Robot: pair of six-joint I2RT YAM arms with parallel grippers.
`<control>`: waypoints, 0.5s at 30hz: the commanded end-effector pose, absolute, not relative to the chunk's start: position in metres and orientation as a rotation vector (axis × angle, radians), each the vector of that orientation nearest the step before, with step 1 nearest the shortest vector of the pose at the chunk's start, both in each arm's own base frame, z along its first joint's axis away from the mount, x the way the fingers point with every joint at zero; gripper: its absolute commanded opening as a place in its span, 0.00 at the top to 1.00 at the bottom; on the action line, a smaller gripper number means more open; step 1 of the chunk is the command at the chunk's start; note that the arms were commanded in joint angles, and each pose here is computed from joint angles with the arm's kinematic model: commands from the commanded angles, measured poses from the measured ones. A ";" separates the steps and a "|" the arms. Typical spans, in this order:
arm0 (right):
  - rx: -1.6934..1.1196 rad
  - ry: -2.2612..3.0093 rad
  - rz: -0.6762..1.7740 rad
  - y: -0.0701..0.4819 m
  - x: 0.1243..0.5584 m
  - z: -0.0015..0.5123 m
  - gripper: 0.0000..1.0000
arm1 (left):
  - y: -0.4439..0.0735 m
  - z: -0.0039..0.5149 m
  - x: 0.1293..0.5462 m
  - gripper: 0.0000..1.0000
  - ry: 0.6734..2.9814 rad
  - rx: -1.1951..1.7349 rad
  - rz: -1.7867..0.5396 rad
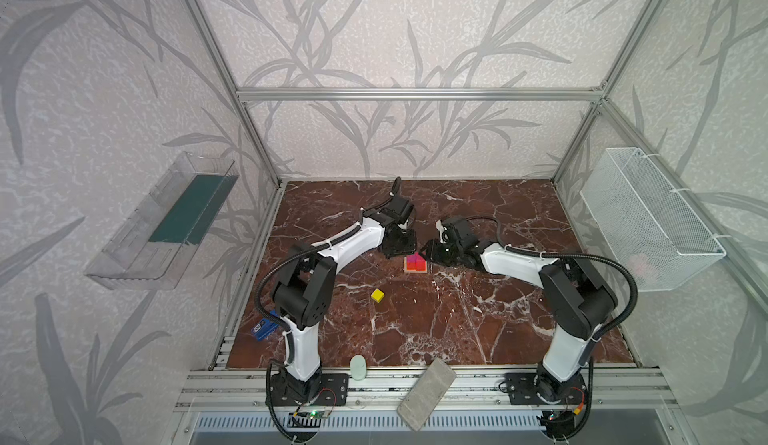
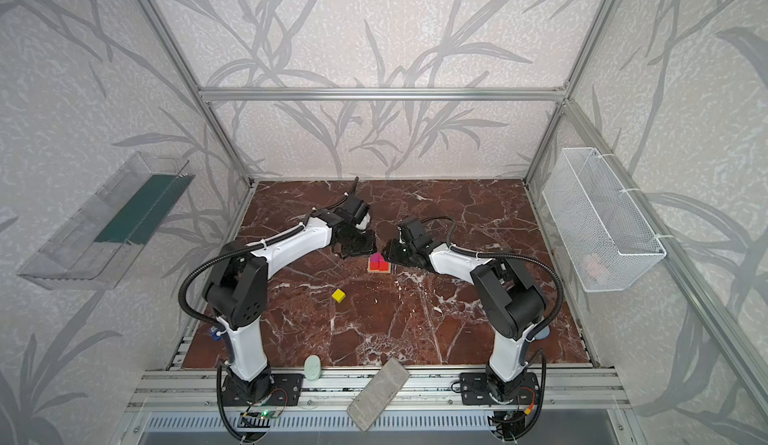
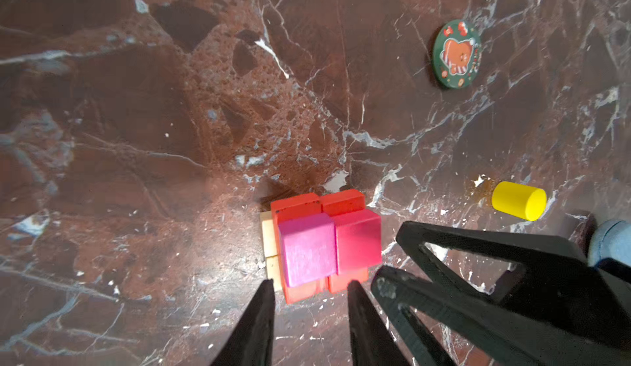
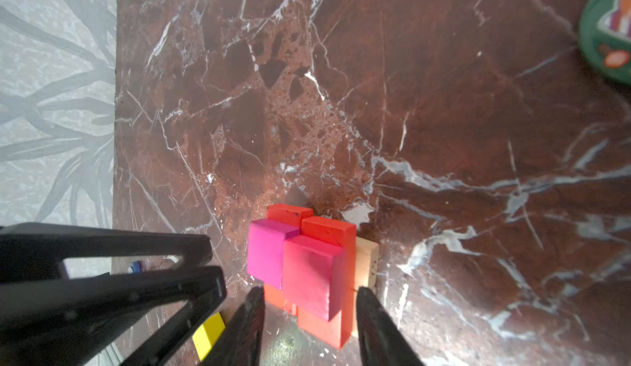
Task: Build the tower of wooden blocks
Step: 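Open the left gripper and raise it off the stack while the right arm draws back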
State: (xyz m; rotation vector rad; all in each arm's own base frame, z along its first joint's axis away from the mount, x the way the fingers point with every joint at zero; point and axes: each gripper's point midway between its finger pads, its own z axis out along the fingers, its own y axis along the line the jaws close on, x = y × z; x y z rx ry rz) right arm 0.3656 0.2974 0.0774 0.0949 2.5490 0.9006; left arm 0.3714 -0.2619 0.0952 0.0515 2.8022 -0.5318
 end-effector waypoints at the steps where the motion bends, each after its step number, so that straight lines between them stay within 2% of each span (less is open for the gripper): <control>1: 0.083 2.525 0.871 0.290 0.362 0.091 0.54 | -0.257 0.120 0.365 0.64 2.748 0.068 -0.526; 15: 0.128 2.442 0.821 0.258 0.355 0.119 0.52 | -0.220 0.152 0.330 0.63 2.709 0.093 -0.290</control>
